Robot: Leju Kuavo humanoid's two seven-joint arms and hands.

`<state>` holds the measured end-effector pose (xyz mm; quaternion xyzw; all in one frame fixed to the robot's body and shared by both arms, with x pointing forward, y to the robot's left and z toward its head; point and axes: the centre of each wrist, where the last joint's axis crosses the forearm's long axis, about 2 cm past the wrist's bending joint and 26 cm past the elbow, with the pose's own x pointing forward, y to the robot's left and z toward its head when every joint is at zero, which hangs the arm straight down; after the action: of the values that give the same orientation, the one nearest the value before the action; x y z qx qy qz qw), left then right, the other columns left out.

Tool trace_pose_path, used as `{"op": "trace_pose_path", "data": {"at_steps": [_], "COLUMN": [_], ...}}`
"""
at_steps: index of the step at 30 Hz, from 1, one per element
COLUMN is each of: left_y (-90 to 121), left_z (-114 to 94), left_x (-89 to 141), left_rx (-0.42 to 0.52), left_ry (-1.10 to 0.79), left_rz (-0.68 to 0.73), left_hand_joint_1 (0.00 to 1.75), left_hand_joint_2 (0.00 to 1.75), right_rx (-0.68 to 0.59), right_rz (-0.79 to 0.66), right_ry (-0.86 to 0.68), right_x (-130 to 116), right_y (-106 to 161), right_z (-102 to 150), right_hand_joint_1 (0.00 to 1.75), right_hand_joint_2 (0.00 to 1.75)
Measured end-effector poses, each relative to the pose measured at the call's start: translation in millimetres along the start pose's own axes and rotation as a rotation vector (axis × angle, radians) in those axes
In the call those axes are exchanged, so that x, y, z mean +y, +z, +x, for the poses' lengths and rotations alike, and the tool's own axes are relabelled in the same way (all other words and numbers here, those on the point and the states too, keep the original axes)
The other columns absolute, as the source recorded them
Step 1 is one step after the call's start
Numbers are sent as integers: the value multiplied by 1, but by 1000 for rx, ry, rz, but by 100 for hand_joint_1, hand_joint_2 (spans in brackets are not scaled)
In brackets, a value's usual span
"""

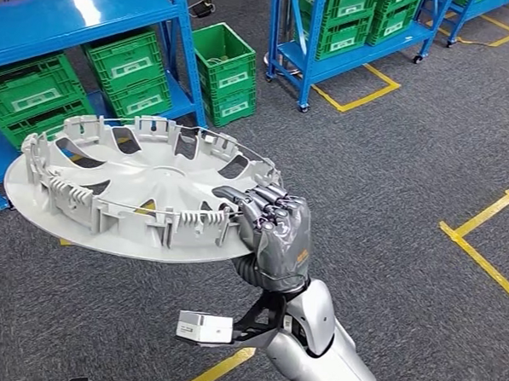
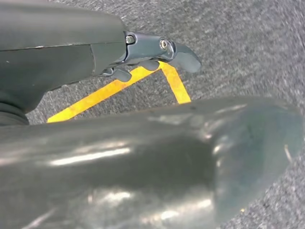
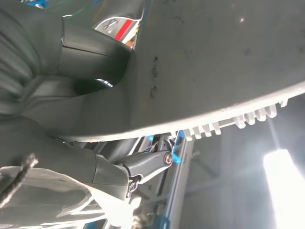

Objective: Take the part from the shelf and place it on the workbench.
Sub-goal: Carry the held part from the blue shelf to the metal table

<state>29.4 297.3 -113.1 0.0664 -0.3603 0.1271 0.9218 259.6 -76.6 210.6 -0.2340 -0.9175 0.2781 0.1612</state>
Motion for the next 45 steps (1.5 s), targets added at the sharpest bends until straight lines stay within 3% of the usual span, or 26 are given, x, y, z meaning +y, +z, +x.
{"op": "trace_pose_path", "data": {"at_steps": [45], "left_y": [-1], "left_z": [1], "left_x": [16], "left_rx": [4], "left_ry": [-80], "left_rz": [-46], "left_hand_joint_1": [0], "left_hand_joint_2": [0], "right_rx": [-28], "right_rz": [12], "right_ry": [61], "right_x": [3], "right_y": [-4], "right_z": [-1], "right_hand_joint_1": [175], "right_hand_joint_2": [175]}}
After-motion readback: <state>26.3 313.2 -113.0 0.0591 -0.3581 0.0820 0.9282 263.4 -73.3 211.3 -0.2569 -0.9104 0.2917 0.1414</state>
